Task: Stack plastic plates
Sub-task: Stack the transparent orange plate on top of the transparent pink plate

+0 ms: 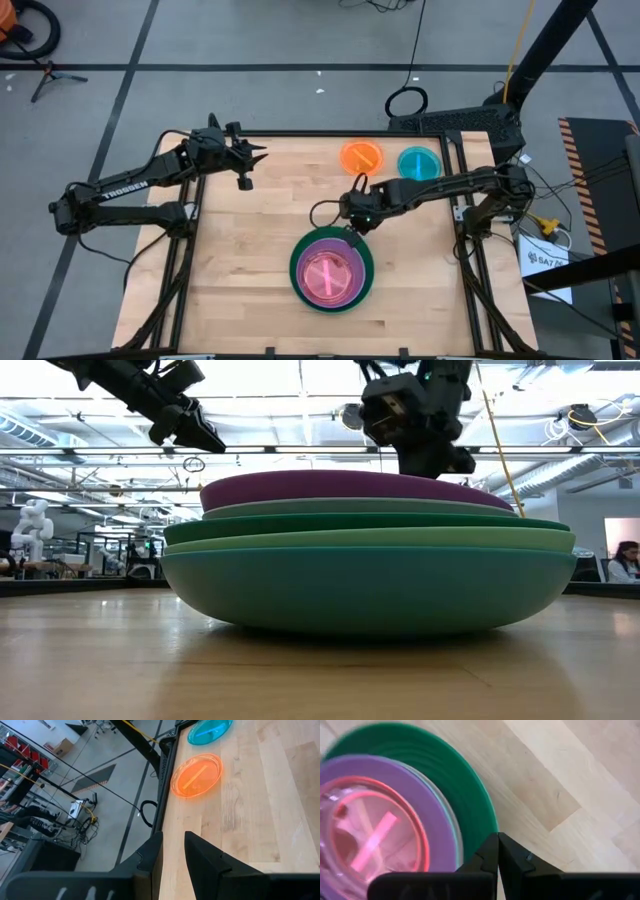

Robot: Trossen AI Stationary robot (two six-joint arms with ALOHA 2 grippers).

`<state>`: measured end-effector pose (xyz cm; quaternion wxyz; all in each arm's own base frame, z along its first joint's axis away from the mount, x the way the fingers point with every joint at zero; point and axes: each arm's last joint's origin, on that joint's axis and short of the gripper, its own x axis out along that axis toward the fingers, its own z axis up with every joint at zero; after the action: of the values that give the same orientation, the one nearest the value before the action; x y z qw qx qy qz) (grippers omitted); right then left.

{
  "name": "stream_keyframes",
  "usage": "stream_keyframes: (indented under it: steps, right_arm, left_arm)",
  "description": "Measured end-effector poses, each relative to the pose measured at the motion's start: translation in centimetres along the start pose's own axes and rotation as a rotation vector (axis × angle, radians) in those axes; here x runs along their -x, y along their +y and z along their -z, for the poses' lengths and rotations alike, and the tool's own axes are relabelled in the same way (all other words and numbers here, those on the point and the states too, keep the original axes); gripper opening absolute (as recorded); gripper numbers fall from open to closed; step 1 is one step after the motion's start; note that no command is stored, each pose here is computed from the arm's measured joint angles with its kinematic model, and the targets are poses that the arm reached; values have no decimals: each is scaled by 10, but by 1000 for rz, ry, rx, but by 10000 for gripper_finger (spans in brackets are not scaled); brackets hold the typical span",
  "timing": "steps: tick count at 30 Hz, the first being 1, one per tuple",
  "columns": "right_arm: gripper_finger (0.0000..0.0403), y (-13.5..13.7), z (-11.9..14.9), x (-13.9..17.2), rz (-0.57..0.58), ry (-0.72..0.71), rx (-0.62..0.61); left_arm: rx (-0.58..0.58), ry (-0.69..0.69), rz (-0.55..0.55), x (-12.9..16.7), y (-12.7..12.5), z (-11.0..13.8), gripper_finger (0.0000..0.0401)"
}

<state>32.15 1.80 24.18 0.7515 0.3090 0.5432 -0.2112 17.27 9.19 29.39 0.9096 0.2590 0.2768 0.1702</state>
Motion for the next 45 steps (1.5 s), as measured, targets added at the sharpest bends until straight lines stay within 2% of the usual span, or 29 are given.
stream_keyframes:
  steps: [7, 11, 17, 25, 29, 33, 37, 41, 45]
  right_arm:
    - [0, -20, -19, 0, 22, -15, 68]
    - [0, -34, -33, 1, 36, -41, 171]
    - [0, -69, -59, 4, 99, -78, 298]
    - [0, -110, -90, 11, 156, -174, 386]
    - [0, -127, -91, 8, 270, -163, 348]
    - [0, -148, -86, -2, 351, -138, 254]
    - [2, -163, -85, -16, 332, -175, 207]
    - [34, -168, -86, -23, 278, -209, 298]
    - [86, -172, -79, -35, 281, -185, 505]
  left_arm:
    - [2, -1, -1, 0, 0, 0, 88]
    - [10, -6, 5, 0, 0, 0, 88]
    - [7, -98, 138, 0, -4, -2, 88]
    - [7, -80, 143, 0, -2, 2, 88]
    - [20, -82, 149, 0, 2, 5, 88]
    - [30, -121, 170, 0, 5, 5, 88]
    - [38, -132, 170, 1, 7, 6, 88]
    - [42, -125, 161, 1, 9, 8, 88]
    - [52, -119, 154, 1, 11, 9, 88]
